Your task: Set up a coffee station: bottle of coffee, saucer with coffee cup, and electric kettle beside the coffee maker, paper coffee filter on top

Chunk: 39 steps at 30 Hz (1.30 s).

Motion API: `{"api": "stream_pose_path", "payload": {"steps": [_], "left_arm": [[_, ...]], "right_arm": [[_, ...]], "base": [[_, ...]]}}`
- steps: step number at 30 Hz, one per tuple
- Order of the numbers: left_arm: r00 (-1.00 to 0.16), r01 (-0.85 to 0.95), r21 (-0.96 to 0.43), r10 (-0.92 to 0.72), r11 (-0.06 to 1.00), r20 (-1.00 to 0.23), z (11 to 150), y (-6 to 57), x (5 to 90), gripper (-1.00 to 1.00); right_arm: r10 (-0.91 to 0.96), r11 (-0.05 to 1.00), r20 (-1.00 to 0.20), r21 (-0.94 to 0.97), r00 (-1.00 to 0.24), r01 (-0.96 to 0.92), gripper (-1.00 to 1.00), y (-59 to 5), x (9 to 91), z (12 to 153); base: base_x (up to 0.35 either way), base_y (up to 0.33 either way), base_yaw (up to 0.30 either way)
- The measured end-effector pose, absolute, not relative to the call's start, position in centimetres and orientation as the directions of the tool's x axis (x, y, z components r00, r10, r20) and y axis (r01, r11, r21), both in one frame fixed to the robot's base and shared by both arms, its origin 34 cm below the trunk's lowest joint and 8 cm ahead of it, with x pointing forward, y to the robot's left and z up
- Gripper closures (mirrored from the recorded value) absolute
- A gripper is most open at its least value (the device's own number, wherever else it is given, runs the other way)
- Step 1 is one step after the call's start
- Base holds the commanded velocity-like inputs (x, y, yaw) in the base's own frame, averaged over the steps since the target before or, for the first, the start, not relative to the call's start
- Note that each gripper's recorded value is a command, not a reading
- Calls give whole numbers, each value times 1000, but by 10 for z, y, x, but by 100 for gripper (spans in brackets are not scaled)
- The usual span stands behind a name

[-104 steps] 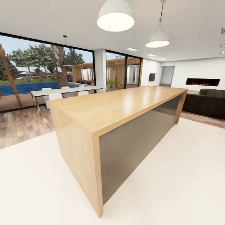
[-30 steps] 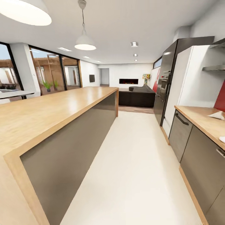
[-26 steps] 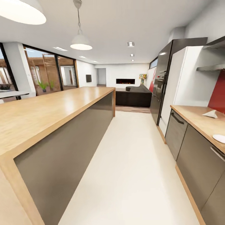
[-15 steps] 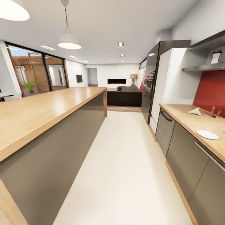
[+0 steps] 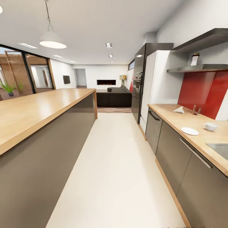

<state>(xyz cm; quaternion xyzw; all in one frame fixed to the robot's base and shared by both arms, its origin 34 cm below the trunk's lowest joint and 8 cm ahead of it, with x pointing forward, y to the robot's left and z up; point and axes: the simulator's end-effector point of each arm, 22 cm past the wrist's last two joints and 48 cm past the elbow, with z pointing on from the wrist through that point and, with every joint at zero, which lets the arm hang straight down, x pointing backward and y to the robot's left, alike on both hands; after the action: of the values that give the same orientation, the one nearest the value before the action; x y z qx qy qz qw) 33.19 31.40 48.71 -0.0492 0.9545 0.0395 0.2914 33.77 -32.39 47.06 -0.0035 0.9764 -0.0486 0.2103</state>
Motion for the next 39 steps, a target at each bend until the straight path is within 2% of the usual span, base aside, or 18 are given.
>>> {"api": "stream_pose_path", "payload": {"steps": [9, 26, 39], "left_arm": [[-825, -117, 47, -71, 992, -560, 487, 314, 332, -100], [-825, -119, 47, -72, 992, -561, 487, 314, 332, -100], [-825, -118, 47, -72, 992, -560, 487, 314, 332, -100]], "right_arm": [[-29, 995, -410, -97, -911, 12, -100, -324, 338, 471], [-32, 995, -408, -96, -912, 8, -100, -322, 337, 470], [-33, 995, -407, -96, -913, 7, -100, -322, 336, 470]], "base": [[7, 6, -239], [200, 157, -32], [19, 9, -235]]}}
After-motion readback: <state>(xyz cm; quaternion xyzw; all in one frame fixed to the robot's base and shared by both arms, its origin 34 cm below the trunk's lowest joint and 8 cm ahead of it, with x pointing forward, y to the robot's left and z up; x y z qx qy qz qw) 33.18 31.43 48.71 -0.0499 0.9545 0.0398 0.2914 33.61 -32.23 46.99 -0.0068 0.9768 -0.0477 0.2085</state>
